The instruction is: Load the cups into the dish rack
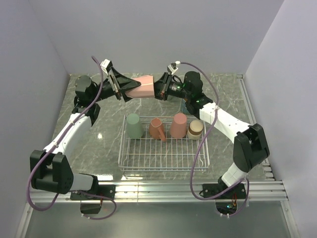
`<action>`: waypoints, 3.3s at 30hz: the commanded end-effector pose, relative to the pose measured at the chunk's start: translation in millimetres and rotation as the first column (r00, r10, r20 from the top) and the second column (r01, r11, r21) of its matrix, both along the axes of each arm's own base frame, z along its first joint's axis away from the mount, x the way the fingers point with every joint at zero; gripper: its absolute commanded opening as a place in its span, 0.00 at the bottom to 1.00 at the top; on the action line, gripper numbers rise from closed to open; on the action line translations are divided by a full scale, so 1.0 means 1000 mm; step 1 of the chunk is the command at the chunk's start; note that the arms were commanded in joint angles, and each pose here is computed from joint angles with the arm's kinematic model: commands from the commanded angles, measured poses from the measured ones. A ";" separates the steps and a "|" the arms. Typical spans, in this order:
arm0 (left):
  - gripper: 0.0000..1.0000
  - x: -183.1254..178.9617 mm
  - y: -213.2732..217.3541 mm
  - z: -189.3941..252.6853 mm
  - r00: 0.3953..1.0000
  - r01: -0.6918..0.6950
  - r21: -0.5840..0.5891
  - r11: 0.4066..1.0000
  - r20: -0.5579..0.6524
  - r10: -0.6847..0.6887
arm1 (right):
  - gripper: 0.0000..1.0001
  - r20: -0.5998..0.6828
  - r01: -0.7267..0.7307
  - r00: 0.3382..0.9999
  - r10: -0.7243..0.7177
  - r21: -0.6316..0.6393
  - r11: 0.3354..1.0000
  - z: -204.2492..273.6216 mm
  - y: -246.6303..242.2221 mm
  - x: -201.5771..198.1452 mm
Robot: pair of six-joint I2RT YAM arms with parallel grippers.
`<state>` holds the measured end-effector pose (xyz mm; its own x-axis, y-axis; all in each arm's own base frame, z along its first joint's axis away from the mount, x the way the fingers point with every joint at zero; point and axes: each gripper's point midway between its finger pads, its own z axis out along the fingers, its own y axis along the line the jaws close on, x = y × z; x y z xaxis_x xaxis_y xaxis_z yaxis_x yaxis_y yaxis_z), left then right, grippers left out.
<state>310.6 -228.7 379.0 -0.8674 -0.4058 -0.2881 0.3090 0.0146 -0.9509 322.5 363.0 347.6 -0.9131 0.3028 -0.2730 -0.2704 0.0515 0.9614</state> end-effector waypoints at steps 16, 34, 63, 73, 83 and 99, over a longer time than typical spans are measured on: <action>0.00 -0.022 0.003 0.002 0.997 -0.019 0.080 0.997 0.071 0.013 | 0.38 0.145 0.010 0.989 -0.011 0.011 1.000 0.028 0.007 -0.003; 0.00 -0.009 0.017 -0.018 0.996 -0.093 0.163 0.982 0.034 0.088 | 0.64 0.160 0.116 0.982 -0.097 -0.114 0.987 0.002 -0.048 -0.011; 0.00 -0.096 0.040 -0.074 0.979 -0.093 0.597 0.796 0.201 -0.036 | 0.64 0.153 0.286 0.957 -0.247 -0.358 0.889 -0.061 -0.139 -0.031; 0.00 -0.108 0.027 -0.129 0.990 -0.032 0.788 0.615 0.108 -0.087 | 0.64 0.140 0.287 0.957 -0.252 -0.366 0.885 -0.068 -0.142 -0.040; 0.00 -0.110 0.016 -0.165 0.992 -0.038 0.923 0.382 0.081 -0.096 | 0.63 0.124 0.300 0.954 -0.273 -0.378 0.876 -0.081 -0.147 -0.048; 0.00 -0.133 0.001 -0.210 0.981 -0.004 0.979 0.206 0.044 -0.187 | 0.63 0.134 0.314 0.949 -0.284 -0.392 0.865 -0.076 -0.148 -0.039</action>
